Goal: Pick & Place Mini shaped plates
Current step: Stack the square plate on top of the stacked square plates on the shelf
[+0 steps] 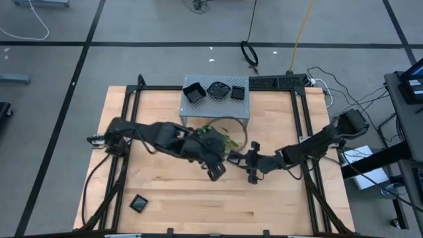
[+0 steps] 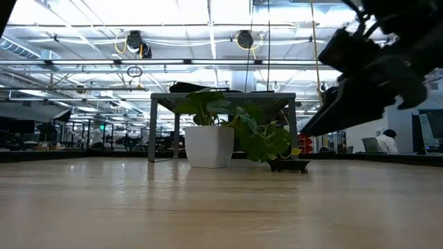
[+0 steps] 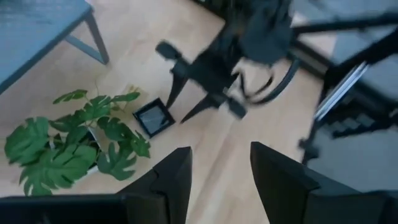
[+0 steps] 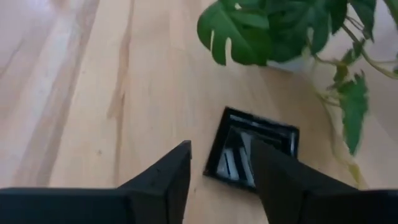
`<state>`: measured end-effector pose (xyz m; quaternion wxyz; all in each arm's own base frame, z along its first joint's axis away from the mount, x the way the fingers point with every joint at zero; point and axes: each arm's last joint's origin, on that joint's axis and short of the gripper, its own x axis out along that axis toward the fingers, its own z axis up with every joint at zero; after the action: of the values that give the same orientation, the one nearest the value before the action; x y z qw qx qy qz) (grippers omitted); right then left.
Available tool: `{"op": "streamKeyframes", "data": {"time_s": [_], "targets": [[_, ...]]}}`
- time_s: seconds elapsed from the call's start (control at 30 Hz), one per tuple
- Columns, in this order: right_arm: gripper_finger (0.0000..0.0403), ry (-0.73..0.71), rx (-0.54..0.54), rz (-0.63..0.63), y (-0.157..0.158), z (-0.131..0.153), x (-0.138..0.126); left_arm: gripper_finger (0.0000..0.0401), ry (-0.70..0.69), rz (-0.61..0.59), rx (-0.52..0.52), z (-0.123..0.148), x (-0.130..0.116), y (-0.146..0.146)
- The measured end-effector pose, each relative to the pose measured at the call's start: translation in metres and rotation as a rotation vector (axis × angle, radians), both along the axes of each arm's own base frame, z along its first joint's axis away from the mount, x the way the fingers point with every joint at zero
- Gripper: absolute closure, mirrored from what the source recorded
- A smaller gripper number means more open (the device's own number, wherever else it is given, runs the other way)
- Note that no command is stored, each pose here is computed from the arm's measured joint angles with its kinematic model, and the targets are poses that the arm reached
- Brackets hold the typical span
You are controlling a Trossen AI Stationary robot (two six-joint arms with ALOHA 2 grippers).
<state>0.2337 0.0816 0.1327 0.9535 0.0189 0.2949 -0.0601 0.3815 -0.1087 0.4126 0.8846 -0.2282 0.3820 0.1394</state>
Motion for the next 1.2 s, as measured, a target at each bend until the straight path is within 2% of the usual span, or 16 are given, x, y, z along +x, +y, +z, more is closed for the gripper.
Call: {"op": "streamKeyframes", "data": {"time_s": [0.23, 0.53, 0.73, 0.9, 1.13, 1.2], "targets": [[0.0214, -0.01, 0.002, -0.016, -0.004, -0.008, 0.021, 0.0233, -0.096, 0.082, -0.103, 0.033, -0.028, 0.009], [0.0226, 0.071, -0.05, -0.016, -0.005, -0.031, 0.038, 0.0233, -0.176, 0.061, -0.093, 0.059, -0.053, 0.016], [0.0237, 0.1, -0.058, -0.031, -0.004, -0.042, 0.041, 0.0233, -0.19, 0.053, -0.083, 0.064, -0.059, 0.018], [0.0273, 0.104, -0.032, -0.056, -0.004, -0.045, 0.041, 0.0233, -0.186, 0.027, -0.062, 0.063, -0.059, 0.017], [0.0376, 0.077, 0.018, -0.087, -0.003, -0.043, 0.042, 0.0233, -0.178, -0.016, -0.051, 0.063, -0.059, 0.016], [0.0395, 0.071, 0.032, -0.08, -0.003, -0.039, 0.041, 0.0233, -0.177, -0.016, -0.051, 0.063, -0.059, 0.016]]}}
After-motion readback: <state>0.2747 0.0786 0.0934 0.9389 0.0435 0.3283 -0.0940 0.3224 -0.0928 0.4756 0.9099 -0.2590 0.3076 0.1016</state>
